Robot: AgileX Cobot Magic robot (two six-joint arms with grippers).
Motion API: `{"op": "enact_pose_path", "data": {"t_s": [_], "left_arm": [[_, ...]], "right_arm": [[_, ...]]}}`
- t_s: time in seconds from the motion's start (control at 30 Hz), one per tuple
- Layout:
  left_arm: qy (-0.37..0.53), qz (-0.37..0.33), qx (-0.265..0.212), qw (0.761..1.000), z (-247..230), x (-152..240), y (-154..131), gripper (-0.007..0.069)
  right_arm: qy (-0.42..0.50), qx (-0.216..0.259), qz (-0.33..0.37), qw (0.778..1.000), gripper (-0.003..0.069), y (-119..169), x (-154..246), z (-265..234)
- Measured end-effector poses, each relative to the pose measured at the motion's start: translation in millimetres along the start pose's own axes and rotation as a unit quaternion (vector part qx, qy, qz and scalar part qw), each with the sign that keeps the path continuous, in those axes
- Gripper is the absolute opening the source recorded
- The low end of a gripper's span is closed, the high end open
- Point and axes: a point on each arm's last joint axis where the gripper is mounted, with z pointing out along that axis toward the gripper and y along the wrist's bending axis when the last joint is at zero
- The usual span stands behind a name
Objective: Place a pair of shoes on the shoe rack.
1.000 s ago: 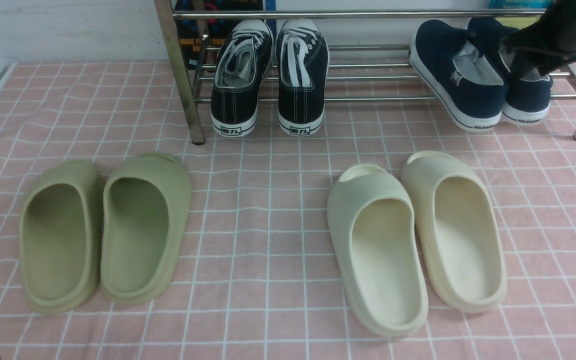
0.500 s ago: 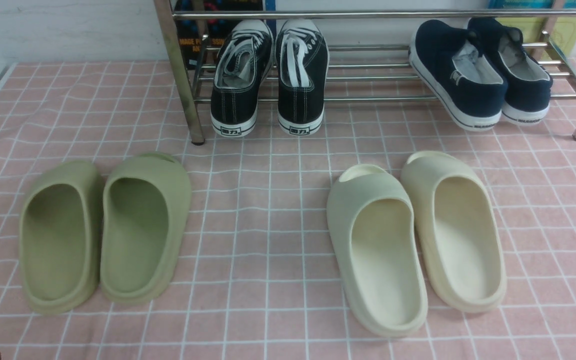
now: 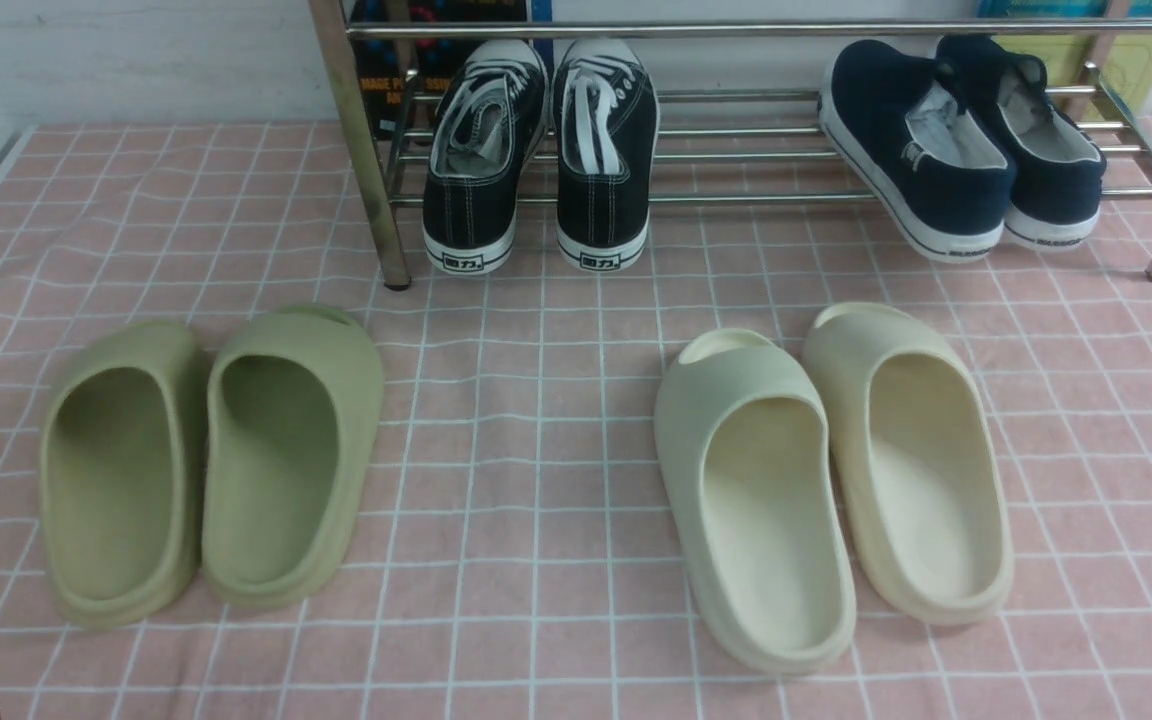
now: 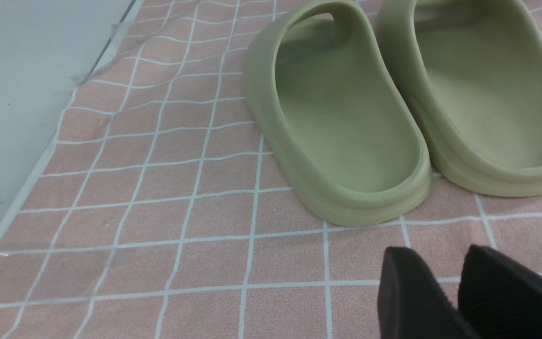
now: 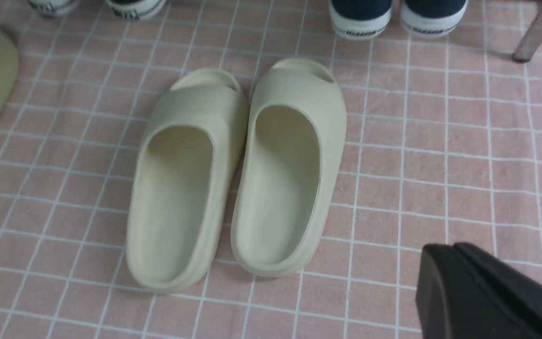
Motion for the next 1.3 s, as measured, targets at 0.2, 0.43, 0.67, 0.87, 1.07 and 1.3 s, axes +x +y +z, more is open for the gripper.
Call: {"op": "enact_pose_path", "data": {"t_s": [0.2,0.43,0.67,0.87,1.07,1.3], "left_arm": [[0.0,0.0,0.0,1.0,0.0,0.0,0.0,0.0199],[0.0,0.002,-0.001,1.0,0.0,0.0,0.1,0.0202],[0.0,0.002,-0.001,1.0,0.0,0.0,0.1,0.0212],[0.0,0.002,-0.001,1.0,0.0,0.0,0.1,0.0219],[0.001,0.002,-0.001,1.0,0.0,0.1,0.1,0.0226],[0.001,0.002,-0.001,1.0,0.0,0.1,0.1,0.0235]], "right_arm": [[-0.031,0.013,0.011,0.999,-0.0015,-1.3,48.0,-4.5],[-0.069,-0.013,0.009,0.997,-0.0011,3.7,59.6,-5.9],[-0.125,0.001,-0.016,0.992,-0.001,1.9,51.1,-9.1],[-0.182,0.029,-0.048,0.982,-0.001,-5.7,53.7,4.5],[-0.254,0.074,-0.035,0.964,-0.001,-25.4,118.0,51.8],[-0.265,0.093,-0.004,0.96,-0.0008,-38.6,186.2,88.8]]}}
